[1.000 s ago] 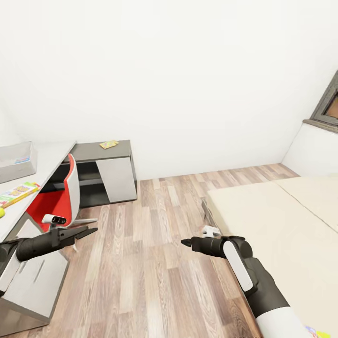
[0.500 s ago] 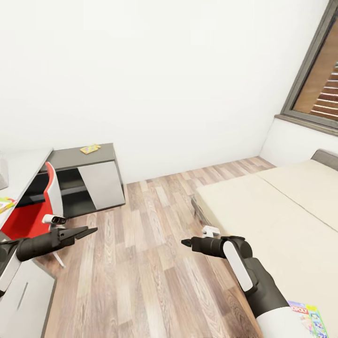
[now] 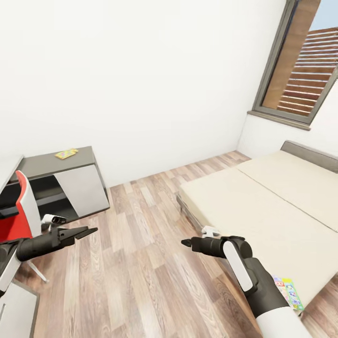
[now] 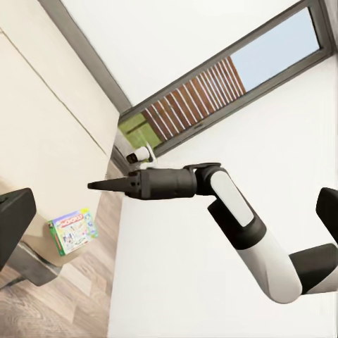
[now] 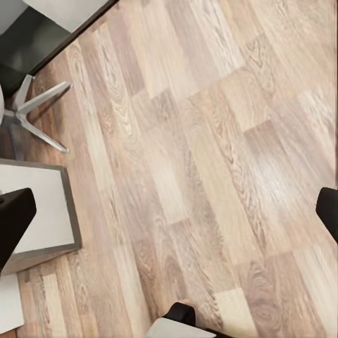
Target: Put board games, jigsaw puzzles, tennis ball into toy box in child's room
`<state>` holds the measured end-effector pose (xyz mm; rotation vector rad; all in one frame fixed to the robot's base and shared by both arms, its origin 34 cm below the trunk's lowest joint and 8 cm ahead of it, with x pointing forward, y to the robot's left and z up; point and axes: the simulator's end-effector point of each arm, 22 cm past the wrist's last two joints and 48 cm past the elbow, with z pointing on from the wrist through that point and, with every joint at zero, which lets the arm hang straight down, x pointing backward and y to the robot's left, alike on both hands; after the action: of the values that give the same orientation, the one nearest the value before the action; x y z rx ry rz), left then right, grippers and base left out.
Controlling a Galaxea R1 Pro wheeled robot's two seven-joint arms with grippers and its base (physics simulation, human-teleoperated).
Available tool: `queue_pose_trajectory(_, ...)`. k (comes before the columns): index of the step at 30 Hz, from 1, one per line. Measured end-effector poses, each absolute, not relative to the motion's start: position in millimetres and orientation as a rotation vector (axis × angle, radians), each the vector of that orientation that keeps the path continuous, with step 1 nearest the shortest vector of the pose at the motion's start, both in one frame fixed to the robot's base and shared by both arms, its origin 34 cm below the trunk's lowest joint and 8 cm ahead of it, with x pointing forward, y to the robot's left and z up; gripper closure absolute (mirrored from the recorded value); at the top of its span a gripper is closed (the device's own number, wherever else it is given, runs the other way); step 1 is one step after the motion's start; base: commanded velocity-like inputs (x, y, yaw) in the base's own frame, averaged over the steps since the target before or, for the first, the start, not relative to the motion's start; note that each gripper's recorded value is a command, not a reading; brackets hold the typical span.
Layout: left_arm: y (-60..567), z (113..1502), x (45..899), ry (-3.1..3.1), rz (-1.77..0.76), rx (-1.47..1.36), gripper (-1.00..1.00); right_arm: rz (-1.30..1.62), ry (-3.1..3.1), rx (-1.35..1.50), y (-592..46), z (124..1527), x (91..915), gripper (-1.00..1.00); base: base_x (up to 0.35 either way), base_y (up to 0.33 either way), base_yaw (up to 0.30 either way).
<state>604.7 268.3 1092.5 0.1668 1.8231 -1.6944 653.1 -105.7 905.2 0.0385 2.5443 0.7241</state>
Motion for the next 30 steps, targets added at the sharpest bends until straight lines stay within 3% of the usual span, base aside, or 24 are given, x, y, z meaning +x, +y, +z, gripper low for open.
queue_pose_trajectory(20, 268.4, 1092.8, 604.6, 1.822, -1.695, 0.167, -1.00, 0.724, 2.545, 0.039, -105.5, 904.9, 652.6, -1.00, -0.007, 0.015, -0.281)
queue_pose_trajectory(30, 268.2, 1092.6, 604.5, 1.823, -1.694, 0.168, -1.00, 0.725, 2.545, 0.038, -105.1, 905.1, 652.8, -1.00, 0.000, 0.190, -0.281)
